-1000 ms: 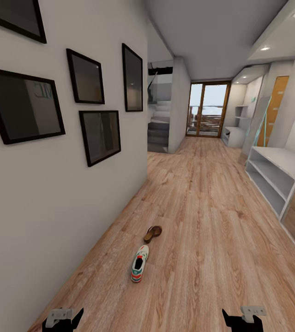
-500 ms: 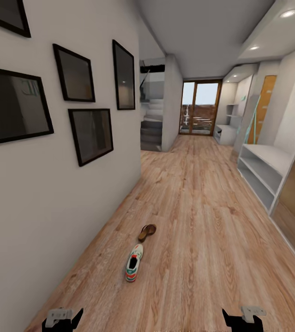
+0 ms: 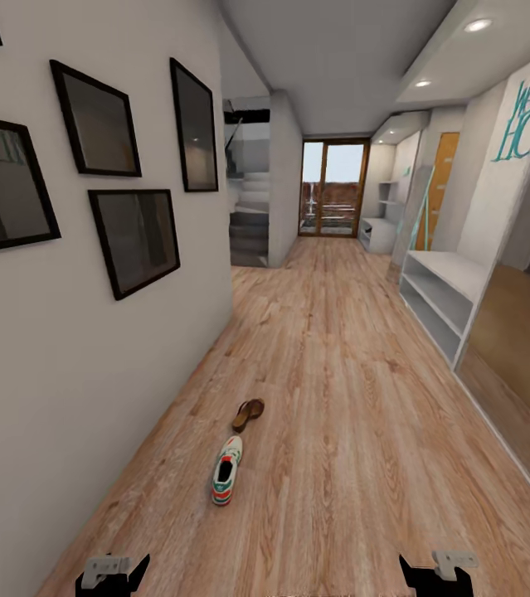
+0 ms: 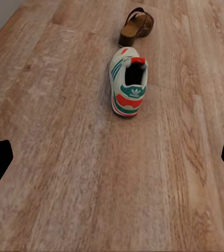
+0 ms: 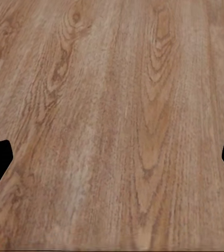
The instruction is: Pick up the two gym shoes and the two sandals from the corridor floor and place them onto the hallstand (shoe rack) in the corridor, making sure they are on the rack and not on the floor. Arrange them so the two gym shoes are next to each other and the two sandals are next to each other.
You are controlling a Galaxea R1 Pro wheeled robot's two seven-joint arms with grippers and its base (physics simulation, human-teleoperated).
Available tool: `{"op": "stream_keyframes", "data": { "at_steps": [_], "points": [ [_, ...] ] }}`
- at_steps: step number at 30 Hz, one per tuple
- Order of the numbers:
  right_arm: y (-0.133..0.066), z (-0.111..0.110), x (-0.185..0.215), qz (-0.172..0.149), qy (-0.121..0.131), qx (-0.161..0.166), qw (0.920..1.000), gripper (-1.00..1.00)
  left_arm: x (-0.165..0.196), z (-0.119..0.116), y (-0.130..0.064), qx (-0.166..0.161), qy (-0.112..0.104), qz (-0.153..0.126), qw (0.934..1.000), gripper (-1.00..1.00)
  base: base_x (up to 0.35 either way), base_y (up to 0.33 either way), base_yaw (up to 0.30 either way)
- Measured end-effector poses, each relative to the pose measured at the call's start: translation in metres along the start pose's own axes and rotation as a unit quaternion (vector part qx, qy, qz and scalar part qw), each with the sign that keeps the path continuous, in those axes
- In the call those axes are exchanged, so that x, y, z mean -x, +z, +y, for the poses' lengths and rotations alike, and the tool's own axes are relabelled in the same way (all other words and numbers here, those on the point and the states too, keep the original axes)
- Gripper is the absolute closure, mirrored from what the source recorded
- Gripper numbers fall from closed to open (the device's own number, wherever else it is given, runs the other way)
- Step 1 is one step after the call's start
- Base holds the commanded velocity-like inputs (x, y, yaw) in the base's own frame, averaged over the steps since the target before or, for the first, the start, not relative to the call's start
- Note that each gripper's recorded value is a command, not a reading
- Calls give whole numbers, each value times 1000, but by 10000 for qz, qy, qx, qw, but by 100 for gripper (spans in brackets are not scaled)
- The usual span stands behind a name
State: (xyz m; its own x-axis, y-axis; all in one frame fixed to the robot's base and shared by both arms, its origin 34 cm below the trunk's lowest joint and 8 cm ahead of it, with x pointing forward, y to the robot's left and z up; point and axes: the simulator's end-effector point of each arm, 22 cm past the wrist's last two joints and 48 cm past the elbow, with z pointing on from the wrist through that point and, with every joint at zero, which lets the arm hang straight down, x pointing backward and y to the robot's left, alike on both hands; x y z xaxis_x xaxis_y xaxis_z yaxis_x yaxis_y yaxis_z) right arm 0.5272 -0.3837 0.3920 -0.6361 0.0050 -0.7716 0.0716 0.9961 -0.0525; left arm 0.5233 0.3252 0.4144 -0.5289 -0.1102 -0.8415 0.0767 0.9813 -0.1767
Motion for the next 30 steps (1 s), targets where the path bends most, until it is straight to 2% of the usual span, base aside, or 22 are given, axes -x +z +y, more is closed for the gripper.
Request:
{"op": "stream_keyframes", "data": {
  "at_steps": [18,30],
  "points": [
    [1,0,-8,84,-7,0,10000,-100,-8,1,0,7,-13,82,10000,-100,13,293,-252],
    [2,0,-13,137,-14,-1,9999,-100,-13,1,0,14,-23,137,9999,-100,13,45,-255]
  ]
}}
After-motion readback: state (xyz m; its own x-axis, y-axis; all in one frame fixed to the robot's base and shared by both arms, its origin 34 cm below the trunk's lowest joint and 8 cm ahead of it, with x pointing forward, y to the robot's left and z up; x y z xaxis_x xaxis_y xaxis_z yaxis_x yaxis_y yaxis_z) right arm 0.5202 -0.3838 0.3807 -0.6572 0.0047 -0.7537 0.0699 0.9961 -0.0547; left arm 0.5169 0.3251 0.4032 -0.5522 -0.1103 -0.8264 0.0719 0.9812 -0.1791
